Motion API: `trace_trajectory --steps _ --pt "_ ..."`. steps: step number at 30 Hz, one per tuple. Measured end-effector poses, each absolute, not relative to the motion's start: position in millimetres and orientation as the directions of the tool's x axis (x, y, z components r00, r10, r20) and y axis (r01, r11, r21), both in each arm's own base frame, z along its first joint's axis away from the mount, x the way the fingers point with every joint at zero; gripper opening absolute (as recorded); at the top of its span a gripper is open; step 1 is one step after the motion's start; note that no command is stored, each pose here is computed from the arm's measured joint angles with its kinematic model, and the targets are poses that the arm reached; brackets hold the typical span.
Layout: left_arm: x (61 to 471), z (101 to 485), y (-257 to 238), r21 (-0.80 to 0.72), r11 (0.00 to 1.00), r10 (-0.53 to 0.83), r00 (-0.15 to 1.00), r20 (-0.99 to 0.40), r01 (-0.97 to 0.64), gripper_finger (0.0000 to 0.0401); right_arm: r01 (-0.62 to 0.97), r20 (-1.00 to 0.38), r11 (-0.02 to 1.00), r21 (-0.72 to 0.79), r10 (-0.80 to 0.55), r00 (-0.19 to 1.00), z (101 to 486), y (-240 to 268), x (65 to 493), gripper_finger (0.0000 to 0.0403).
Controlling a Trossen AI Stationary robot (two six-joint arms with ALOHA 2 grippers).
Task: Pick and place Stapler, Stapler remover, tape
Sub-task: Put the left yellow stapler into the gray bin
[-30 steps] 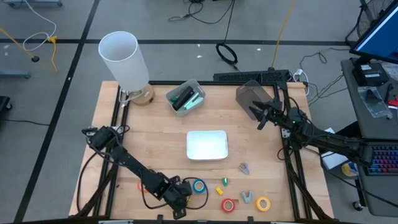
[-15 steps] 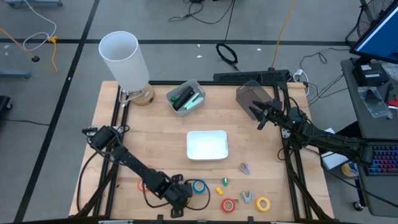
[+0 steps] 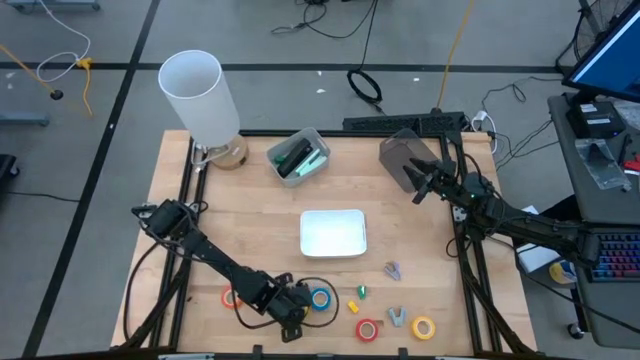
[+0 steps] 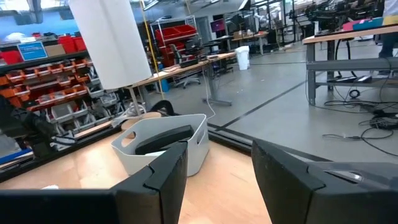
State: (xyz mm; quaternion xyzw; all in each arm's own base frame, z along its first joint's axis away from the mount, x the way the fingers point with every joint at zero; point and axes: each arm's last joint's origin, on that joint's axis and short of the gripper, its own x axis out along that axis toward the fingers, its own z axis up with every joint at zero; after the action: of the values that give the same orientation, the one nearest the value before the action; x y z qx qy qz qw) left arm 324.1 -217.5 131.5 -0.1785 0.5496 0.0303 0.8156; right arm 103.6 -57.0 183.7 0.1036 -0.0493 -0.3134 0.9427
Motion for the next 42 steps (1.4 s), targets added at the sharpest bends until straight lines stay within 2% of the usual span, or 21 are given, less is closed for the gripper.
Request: trace_trajectory --steps 8,14,26,35,38,42 --pt "296 153 -198 -0.107 0.873 -0.001 0.217 -0.976 -0.477 0.0057 0.580 0.030 0.783 0.226 -0.601 0.799 184 -57 104 0.0171" --pt "287 171 -176 0.004 0.801 0.142 0.183 -0.973 -0.599 0.0057 0.579 0.033 0.783 0.227 -0.600 0.799 184 -57 104 0.0171" --pt "305 207 -107 0.013 0.613 0.371 0.273 -0.888 -0.790 0.0056 0.576 0.035 0.785 0.227 -0.597 0.801 184 -57 104 0.0171" --pt "305 253 -40 0.038 0.527 0.610 0.347 -0.713 -0.849 0.0056 0.576 0.032 0.785 0.227 -0.597 0.802 184 -57 104 0.0171" --pt "309 265 -18 0.049 0.527 0.658 0.371 -0.655 -0.848 0.0056 0.577 0.030 0.785 0.227 -0.597 0.801 184 -57 104 0.0171" --pt "323 274 9 0.079 0.576 0.688 0.430 -0.585 -0.814 0.0056 0.577 0.027 0.785 0.226 -0.597 0.801 184 -57 104 0.0171"
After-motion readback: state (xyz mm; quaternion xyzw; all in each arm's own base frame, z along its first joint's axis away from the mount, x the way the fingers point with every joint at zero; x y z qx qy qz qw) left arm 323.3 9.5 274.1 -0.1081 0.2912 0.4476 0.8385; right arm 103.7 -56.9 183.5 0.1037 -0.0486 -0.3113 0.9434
